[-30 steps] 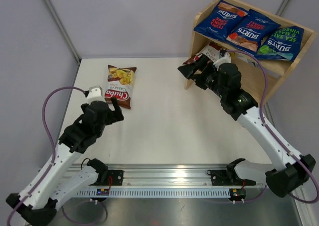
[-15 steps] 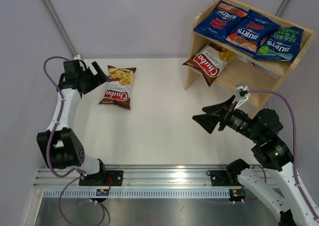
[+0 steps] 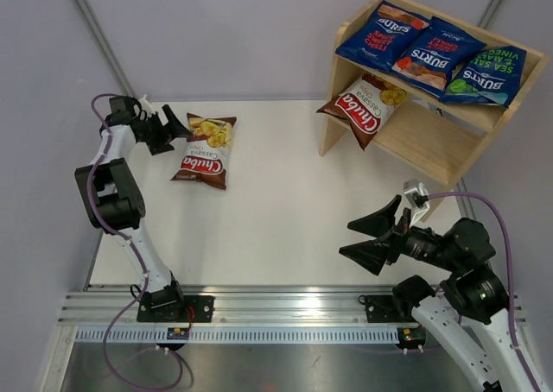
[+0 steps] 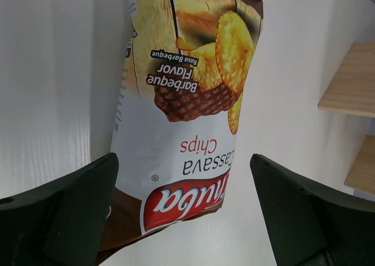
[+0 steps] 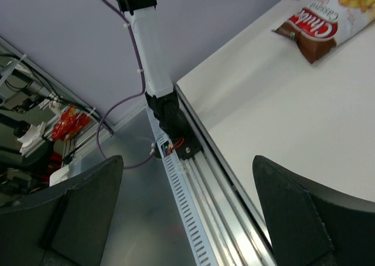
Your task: Place and organize the chips bags onto the shelf
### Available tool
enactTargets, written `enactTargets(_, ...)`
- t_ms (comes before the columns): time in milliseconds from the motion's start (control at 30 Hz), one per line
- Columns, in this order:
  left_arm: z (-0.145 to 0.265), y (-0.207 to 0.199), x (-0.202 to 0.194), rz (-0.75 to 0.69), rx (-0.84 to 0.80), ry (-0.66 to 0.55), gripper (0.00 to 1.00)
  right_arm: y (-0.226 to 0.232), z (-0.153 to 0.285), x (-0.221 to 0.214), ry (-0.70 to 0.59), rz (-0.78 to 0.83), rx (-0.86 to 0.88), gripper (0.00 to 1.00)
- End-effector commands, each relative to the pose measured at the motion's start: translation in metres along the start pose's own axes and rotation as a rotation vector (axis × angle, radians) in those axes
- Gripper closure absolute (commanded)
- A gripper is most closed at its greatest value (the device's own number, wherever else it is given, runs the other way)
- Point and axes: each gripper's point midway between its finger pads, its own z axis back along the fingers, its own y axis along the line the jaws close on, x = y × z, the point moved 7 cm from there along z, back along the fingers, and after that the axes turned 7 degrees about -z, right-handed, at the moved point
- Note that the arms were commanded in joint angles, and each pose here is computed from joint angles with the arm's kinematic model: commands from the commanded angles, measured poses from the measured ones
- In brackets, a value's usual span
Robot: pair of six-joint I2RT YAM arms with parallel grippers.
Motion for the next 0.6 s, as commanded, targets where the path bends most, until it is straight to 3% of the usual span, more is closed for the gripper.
enactTargets(0,-0.007,-0.004,0.009,-0.06,-0.097,0.01,0.01,0.001,-0.009,-0.006,0.087,-0.048,0.103,0.01)
enactTargets(100,-0.02,0.013,0.005,-0.056,-0.047,0.061,0.01,0.004,-0.011,-0.009,0.115,-0.053,0.162,0.01)
enactTargets(367,-0.059,0.023,-0.02,-0.02,-0.159,0.152,0.01,0.015,0.001,-0.009,0.113,0.036,0.189,0.01)
enactTargets(567,-0.067,0.025,-0.027,0.037,-0.166,0.133,0.18,0.017,0.003,-0.008,0.1,0.04,0.186,0.0)
